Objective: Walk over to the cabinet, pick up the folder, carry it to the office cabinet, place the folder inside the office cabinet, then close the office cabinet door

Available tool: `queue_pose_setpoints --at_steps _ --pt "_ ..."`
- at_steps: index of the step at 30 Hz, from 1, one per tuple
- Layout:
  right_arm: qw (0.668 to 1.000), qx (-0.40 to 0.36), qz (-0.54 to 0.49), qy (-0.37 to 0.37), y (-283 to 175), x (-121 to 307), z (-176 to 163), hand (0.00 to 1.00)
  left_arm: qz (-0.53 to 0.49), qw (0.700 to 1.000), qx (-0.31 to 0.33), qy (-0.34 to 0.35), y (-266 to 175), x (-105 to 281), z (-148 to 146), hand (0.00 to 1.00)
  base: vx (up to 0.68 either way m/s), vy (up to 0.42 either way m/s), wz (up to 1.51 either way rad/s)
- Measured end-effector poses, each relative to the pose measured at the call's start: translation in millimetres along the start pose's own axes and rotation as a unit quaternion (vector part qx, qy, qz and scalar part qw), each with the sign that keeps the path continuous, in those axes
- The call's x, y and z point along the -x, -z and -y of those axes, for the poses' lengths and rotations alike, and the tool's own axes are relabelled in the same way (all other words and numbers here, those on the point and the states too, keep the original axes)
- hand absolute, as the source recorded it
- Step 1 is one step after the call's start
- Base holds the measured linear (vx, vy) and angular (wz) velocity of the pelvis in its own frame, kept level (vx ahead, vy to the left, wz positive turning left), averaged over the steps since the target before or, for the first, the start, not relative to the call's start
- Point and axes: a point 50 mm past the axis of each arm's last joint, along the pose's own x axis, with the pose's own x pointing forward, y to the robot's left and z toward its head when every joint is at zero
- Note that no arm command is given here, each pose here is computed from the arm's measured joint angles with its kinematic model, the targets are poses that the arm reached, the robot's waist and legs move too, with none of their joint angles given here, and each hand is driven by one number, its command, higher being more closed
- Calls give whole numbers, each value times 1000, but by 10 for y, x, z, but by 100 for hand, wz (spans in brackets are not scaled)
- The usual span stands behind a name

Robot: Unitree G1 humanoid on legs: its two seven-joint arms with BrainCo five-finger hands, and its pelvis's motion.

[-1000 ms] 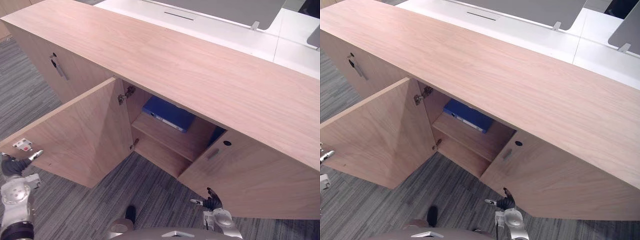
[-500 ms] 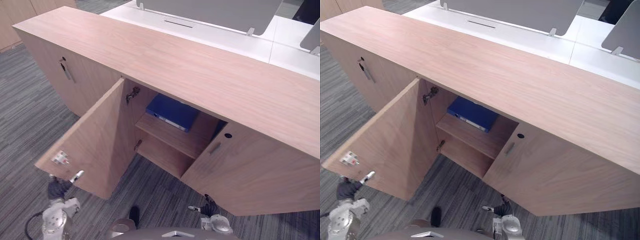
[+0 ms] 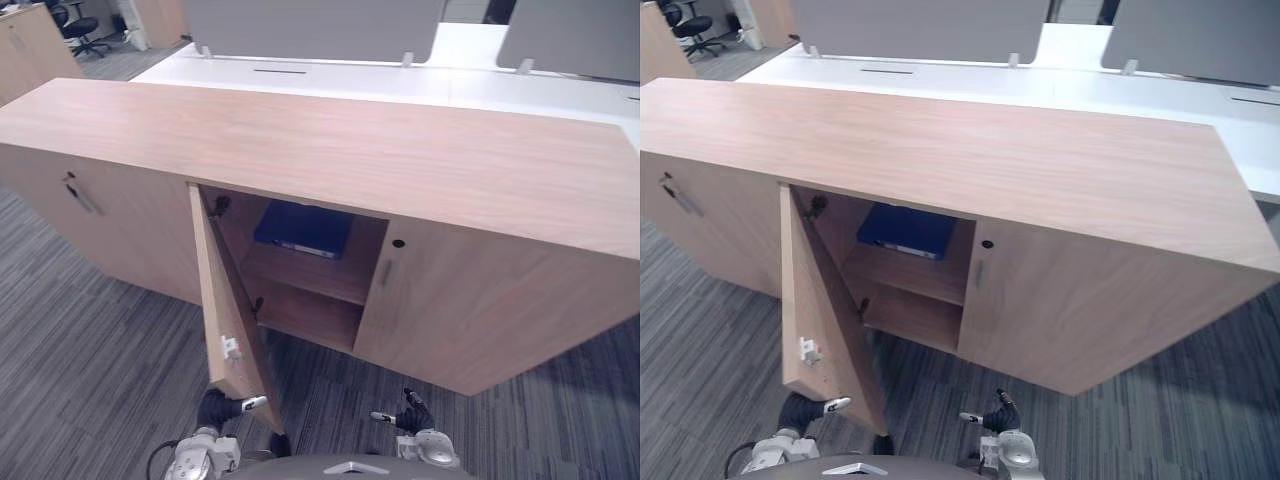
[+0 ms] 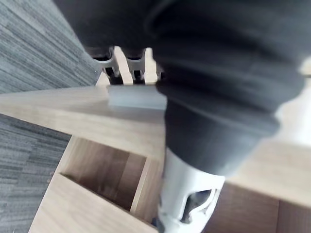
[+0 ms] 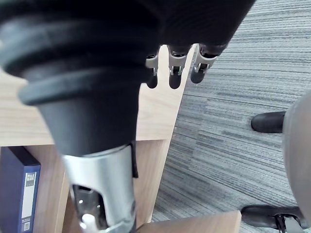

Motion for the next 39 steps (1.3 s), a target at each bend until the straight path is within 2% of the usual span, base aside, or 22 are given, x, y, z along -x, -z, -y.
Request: queue_pose_setpoints --at_steps 7,10,18,27,32,39 --pt "1000 15 1 -7 3 12 -12 0 4 999 -6 40 -171 -301 230 0 -35 -8 -47" --pt "1000 13 3 -7 -3 18 -27 0 12 999 -18 34 -286 -460 257 0 30 2 -20" --pt "1000 16 -14 -8 33 2 -29 0 33 997 -64 -34 -570 -700 -11 0 88 3 -26" --pt "1000 7 -14 -3 10 -19 -9 0 42 994 -92 -32 -715 -835 12 0 34 -24 2" --pt "1000 -7 -28 5 46 -33 27 0 -8 993 -114 -26 -449 -760 -62 0 -92 -33 7" --pt "998 -16 -54 7 117 -53 26 0 -148 979 -120 -78 254 -366 -464 0 -68 -15 -4"
